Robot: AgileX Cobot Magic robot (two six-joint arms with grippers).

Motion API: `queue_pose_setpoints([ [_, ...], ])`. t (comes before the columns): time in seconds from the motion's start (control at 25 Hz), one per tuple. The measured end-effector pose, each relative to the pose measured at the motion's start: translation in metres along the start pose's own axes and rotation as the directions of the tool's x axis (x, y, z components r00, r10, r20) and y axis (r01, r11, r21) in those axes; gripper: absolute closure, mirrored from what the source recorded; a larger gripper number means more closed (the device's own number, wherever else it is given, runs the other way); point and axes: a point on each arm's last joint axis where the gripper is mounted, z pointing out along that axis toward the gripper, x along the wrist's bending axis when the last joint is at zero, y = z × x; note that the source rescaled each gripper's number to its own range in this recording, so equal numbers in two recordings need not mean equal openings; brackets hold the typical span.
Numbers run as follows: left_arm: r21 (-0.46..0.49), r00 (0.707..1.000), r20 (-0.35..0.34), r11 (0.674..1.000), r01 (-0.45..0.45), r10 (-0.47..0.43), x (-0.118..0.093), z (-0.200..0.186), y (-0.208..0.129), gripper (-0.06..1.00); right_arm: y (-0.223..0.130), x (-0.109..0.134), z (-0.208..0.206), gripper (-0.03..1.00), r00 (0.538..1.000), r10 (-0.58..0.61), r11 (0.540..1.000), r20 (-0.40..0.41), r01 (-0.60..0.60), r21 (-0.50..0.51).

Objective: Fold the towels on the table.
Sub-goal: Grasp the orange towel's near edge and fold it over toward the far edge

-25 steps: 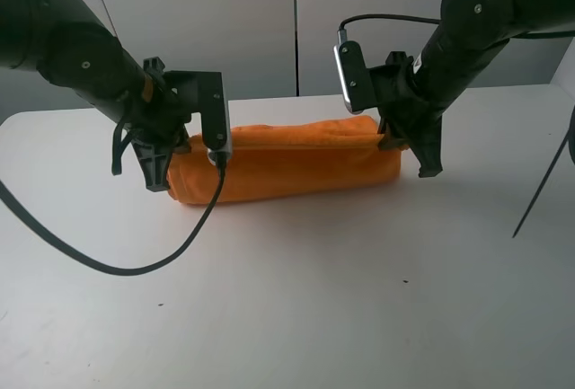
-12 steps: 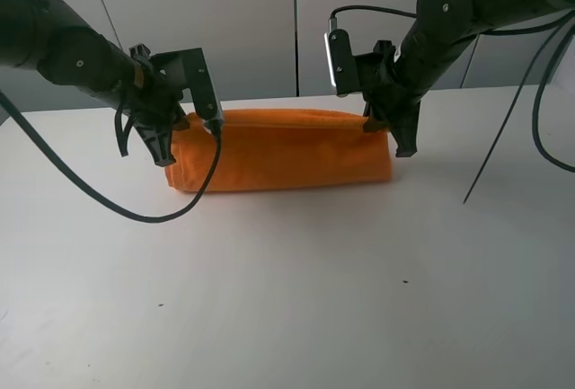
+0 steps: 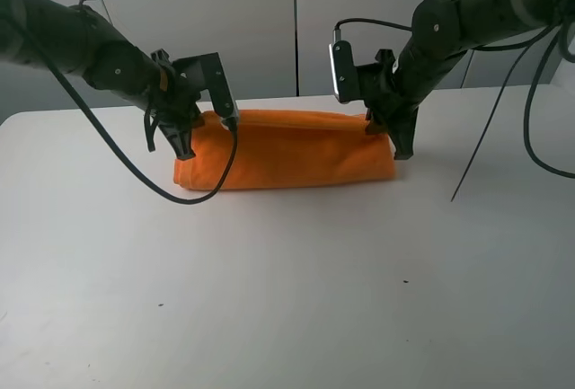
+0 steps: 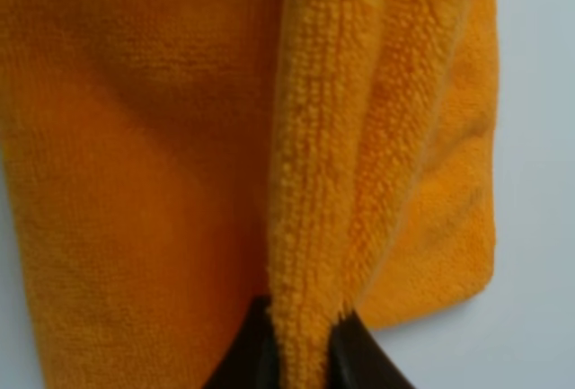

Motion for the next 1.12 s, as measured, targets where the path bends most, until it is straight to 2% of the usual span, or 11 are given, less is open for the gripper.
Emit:
queue_pose_setpoints([
  [0.52,-0.015,1.0,0.005,1.0,0.009,-0.009,-0.004,0.018,-0.004,0.94,-0.001,0.0,0.027,0.97,1.0,-0.001,1.0,-0.002,0.001,0.019],
  [0.64,-0.019,1.0,0.002,1.0,0.01,-0.01,-0.003,0.018,-0.004,0.91,-0.001,0.0,0.027,0.97,1.0,0.005,1.0,-0.002,-0.005,0.019],
  [0.72,-0.018,1.0,0.001,1.0,0.012,-0.012,-0.003,0.018,-0.005,0.82,-0.003,0.0,0.027,0.92,1.0,0.007,1.0,-0.001,-0.007,0.021],
  [0.8,-0.009,1.0,0.002,1.0,0.015,-0.015,-0.001,0.018,-0.007,0.68,-0.005,0.0,0.027,0.82,1.0,0.003,1.0,-0.008,-0.003,0.031],
  [0.88,0.005,1.0,0.003,1.0,0.016,-0.016,0.0,0.019,-0.011,0.49,-0.011,-0.001,0.027,0.69,1.0,-0.001,0.999,-0.015,0.001,0.048],
  [1.0,0.008,1.0,-0.002,1.0,0.02,-0.02,0.003,0.019,-0.014,0.07,-0.014,-0.005,0.02,0.48,1.0,-0.002,0.999,0.005,0.002,0.053],
  [1.04,0.0,1.0,-0.006,1.0,0.026,-0.026,0.003,0.019,-0.013,0.01,-0.013,-0.008,0.015,0.41,1.0,0.006,0.999,0.023,-0.007,0.047],
  [1.12,-0.01,0.999,-0.012,0.999,0.033,-0.033,0.004,0.018,-0.012,-0.03,-0.012,-0.013,0.004,0.28,0.998,0.019,0.999,0.064,-0.021,0.034],
])
